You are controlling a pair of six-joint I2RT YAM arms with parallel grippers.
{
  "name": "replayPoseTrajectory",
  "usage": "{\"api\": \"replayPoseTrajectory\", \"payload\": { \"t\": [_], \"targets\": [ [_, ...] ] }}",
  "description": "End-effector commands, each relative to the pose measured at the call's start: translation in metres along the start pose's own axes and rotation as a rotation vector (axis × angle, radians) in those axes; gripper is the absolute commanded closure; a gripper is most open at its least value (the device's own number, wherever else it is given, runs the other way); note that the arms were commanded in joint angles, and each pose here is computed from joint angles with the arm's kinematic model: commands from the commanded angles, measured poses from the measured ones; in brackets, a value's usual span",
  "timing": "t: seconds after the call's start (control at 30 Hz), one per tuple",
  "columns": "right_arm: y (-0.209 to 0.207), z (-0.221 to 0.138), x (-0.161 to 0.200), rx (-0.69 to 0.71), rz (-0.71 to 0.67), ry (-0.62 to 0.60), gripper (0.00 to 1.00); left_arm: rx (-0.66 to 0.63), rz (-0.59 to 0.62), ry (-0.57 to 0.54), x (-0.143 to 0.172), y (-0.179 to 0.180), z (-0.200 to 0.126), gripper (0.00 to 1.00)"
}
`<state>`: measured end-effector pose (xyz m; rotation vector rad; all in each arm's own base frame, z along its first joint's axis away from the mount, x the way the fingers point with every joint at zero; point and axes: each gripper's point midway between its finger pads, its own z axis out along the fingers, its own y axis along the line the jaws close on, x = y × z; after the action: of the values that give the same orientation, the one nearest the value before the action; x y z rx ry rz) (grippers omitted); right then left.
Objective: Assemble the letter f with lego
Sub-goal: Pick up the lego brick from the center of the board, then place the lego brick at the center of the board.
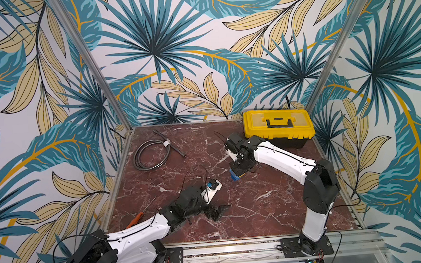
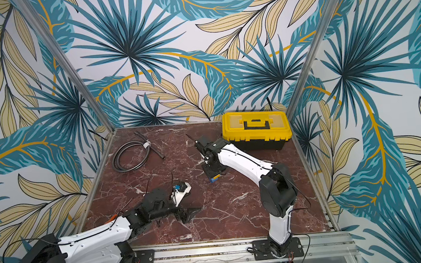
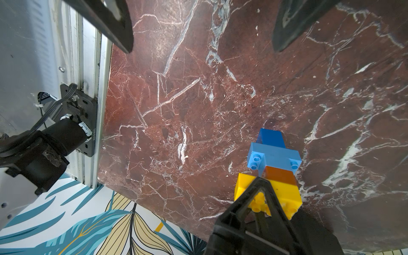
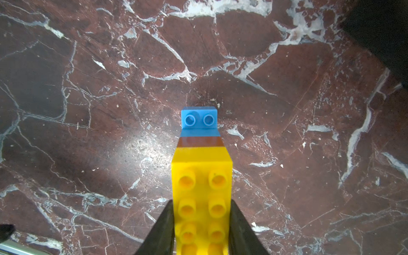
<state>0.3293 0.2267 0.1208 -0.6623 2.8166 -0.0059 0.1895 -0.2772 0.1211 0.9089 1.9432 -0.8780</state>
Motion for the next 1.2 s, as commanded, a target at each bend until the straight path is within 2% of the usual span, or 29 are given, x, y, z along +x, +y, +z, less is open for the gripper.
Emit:
{"api": "replayPoseTrajectory", "payload": {
  "t": [0.0, 0.2, 0.63, 1.17],
  "targets": [
    [-0.001, 0.010, 0.012, 0.002, 0.000, 0.061, 0.64, 0.017, 0.004, -0.029, -0.013, -0.004, 0.000, 0.00],
    [-0.003, 0.003, 0.009, -0.010, 0.005, 0.052, 0.69, 0.018, 0.005, -0.033, -0.015, -0.005, -0.001, 0.00],
    [0.017, -0.024, -0.001, -0.190, 0.052, -0.022, 0.70, 0.018, 0.005, -0.047, -0.019, -0.006, -0.003, 0.01],
    [0.016, -0.006, 0.002, -0.409, 0.220, -0.079, 0.69, 0.000, 0.018, -0.065, -0.021, -0.004, -0.007, 0.01]
  ]
}}
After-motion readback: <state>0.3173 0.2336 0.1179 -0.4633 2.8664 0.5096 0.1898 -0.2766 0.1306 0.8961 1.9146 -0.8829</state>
